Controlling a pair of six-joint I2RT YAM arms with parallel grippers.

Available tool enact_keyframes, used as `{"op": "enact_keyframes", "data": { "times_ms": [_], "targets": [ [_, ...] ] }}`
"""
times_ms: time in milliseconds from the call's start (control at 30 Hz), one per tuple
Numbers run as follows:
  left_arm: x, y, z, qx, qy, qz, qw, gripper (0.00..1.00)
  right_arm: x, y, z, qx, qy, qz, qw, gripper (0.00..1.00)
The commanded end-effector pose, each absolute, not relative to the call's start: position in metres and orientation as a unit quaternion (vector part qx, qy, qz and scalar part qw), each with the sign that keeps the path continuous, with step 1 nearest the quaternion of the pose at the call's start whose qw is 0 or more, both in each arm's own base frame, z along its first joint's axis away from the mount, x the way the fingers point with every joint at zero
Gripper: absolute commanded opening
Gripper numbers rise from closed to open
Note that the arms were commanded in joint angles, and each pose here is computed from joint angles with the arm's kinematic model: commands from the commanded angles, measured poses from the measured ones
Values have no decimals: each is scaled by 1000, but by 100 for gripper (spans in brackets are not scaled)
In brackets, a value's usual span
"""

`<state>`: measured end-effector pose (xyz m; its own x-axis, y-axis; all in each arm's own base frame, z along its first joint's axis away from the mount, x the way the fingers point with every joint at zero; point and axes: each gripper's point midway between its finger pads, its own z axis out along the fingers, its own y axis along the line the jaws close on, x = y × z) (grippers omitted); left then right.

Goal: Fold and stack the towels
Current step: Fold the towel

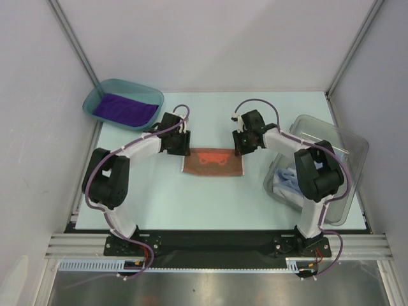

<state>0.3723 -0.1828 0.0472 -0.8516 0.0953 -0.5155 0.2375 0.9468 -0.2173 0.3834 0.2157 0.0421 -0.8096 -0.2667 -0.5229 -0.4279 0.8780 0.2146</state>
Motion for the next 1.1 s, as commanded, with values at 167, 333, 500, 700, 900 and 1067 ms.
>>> {"op": "enact_keyframes", "data": {
  "times_ms": [167,333,500,700,900,1067],
  "targets": [
    [350,-182,95,79,937,-167,298,50,342,228,88,-178,937,167,251,27],
    [330,-190,72,59,938,-207,270,43,317,225,62,-169,945,169,225,26],
    [318,-180,44,36,949,-187,249,34,305,219,37,-166,951,160,206,25],
    [323,-167,44,20,957,-148,249,36,305,218,40,-170,949,159,211,26],
    [344,-167,74,24,942,-176,284,47,309,223,71,-170,940,176,239,26],
    [353,-180,69,43,939,-205,274,51,311,229,99,-171,928,198,266,27]
  ]
}}
